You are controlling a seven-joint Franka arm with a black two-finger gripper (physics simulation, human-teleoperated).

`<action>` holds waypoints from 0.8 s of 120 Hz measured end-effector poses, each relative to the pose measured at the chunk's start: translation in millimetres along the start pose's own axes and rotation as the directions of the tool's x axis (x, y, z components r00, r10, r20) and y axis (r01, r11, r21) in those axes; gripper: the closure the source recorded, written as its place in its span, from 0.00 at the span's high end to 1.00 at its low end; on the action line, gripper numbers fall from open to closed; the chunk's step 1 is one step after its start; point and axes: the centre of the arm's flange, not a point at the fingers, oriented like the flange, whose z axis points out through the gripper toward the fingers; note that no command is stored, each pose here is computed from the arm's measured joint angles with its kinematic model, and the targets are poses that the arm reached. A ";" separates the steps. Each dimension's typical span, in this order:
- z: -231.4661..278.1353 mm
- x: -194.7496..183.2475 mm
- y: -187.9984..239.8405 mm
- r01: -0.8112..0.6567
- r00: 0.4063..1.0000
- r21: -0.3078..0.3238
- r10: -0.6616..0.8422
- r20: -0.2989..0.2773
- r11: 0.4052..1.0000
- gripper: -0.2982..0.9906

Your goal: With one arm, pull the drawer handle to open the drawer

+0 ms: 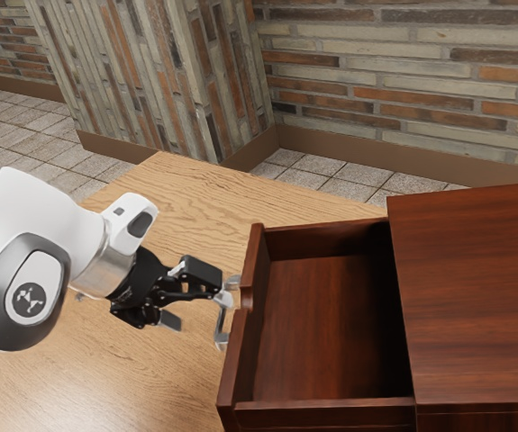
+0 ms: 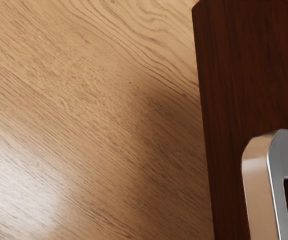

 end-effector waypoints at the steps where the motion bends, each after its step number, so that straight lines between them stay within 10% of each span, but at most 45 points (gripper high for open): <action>1: -0.2 0.0 -0.2 0.000 1.000 0.001 0.000 0.000 1.000 0.77; 63: -38.3 -3.5 27.0 -0.110 0.992 0.000 0.110 -0.069 0.994 0.77; 96: -129.0 6.2 90.0 -0.413 0.898 0.199 0.434 -0.072 0.889 0.77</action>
